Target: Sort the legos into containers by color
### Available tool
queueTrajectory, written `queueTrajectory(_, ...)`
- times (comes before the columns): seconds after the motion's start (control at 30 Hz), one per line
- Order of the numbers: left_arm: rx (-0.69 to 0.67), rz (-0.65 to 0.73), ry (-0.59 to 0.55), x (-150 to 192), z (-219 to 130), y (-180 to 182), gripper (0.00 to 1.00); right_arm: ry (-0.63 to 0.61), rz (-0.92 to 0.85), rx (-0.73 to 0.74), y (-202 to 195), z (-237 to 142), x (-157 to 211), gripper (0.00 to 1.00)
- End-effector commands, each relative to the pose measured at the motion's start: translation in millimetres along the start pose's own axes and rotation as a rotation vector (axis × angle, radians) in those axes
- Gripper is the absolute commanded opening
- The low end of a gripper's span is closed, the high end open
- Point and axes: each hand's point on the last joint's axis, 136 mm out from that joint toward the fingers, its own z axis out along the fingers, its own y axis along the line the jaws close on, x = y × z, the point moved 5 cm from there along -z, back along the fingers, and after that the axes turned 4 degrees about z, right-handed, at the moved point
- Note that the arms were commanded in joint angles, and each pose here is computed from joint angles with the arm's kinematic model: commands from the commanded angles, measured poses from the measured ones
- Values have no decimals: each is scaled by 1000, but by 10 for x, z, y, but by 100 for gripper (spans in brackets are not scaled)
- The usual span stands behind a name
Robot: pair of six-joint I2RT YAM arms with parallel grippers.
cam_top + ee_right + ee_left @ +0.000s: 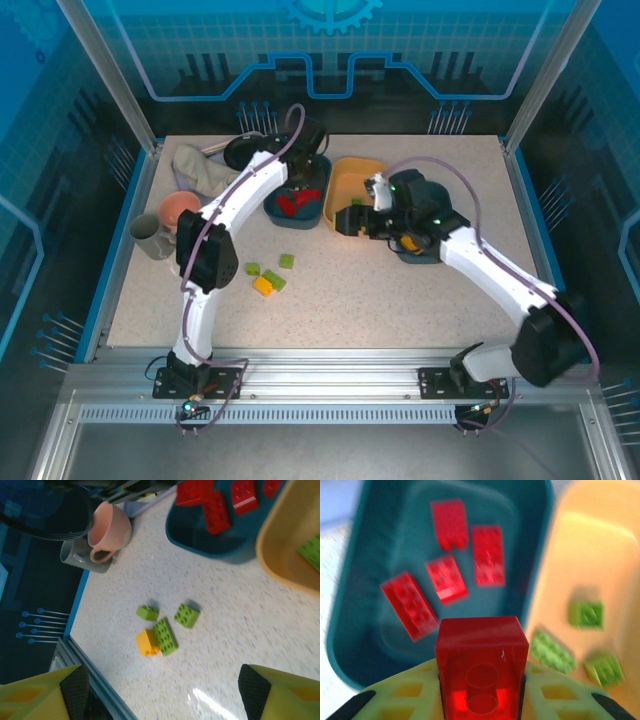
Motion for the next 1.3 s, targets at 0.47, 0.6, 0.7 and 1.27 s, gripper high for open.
queueTrajectory(0.47,-336,15,-113,-458,1006,539,37,-20,-5,-89,29,304,-490,81)
queueTrajectory(0.6,-329,11,-89,-403,1138,545,42,-13,12,-83,-22,321,-451,81)
queueTrajectory(0.7,-329,13,-77,-373,1183,546,49,-9,15,-80,-41,325,-458,81)
queueTrajectory(1.27,-182,-230,-165,-523,-202,591,69,120,-316,9,61,390,48,80)
